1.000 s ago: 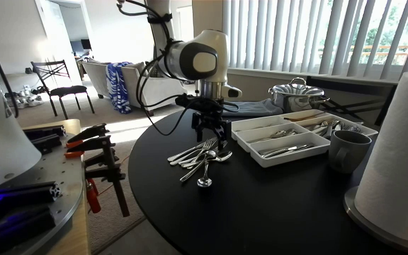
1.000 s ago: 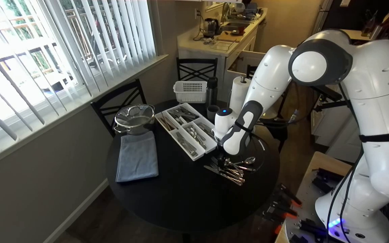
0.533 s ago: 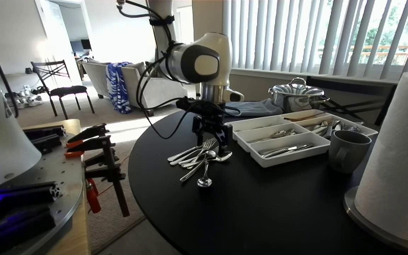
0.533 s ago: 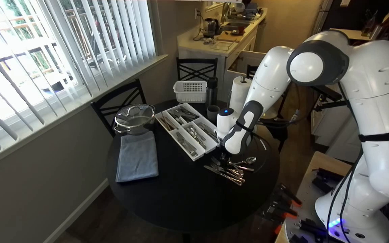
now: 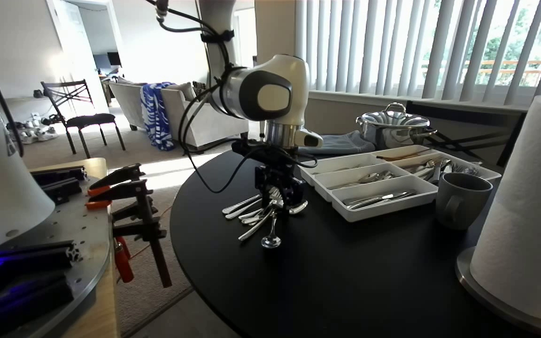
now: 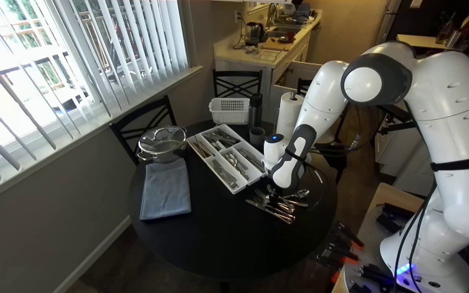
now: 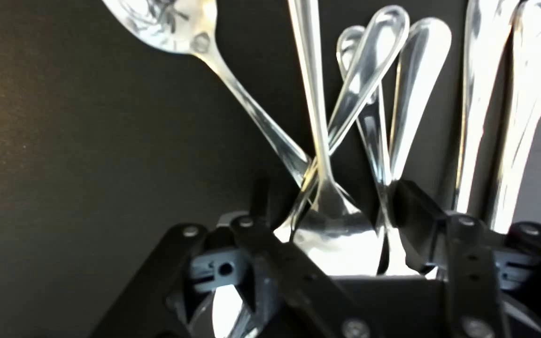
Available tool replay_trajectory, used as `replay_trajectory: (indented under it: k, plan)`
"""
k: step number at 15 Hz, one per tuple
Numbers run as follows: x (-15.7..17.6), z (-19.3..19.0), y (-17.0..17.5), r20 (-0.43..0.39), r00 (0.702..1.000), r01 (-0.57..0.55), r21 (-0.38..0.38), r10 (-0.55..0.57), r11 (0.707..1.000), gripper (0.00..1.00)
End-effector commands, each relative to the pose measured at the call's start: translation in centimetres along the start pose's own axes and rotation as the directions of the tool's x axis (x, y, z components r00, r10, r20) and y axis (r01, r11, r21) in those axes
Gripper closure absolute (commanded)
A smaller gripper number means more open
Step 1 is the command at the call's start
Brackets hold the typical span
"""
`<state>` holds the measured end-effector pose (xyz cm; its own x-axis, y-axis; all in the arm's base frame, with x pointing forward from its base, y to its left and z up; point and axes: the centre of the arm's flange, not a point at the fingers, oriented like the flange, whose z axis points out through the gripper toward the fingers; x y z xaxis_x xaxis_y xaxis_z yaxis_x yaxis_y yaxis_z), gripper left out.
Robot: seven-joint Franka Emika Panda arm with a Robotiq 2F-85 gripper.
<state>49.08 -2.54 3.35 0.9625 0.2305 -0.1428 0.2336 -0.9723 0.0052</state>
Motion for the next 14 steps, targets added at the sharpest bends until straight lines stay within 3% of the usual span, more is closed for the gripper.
replay_trajectory:
  k: [1,4,5,9,14]
  plan:
    - [-0.5,-0.3,0.4,-0.002,1.0,-0.009,0.013,0.01,1.0,0.61]
    - [-0.8,-0.8,0.8,-0.015,1.0,-0.021,0.011,0.021,1.0,0.81]
    - [-0.9,-0.9,0.8,-0.018,1.0,-0.025,0.01,0.025,1.0,0.84]
    - [-1.4,-3.4,0.3,-0.053,0.997,-0.065,-0.024,0.063,0.998,0.84]
    - [-2.6,-11.3,-1.7,-0.186,0.975,-0.145,-0.113,0.122,0.983,0.84]
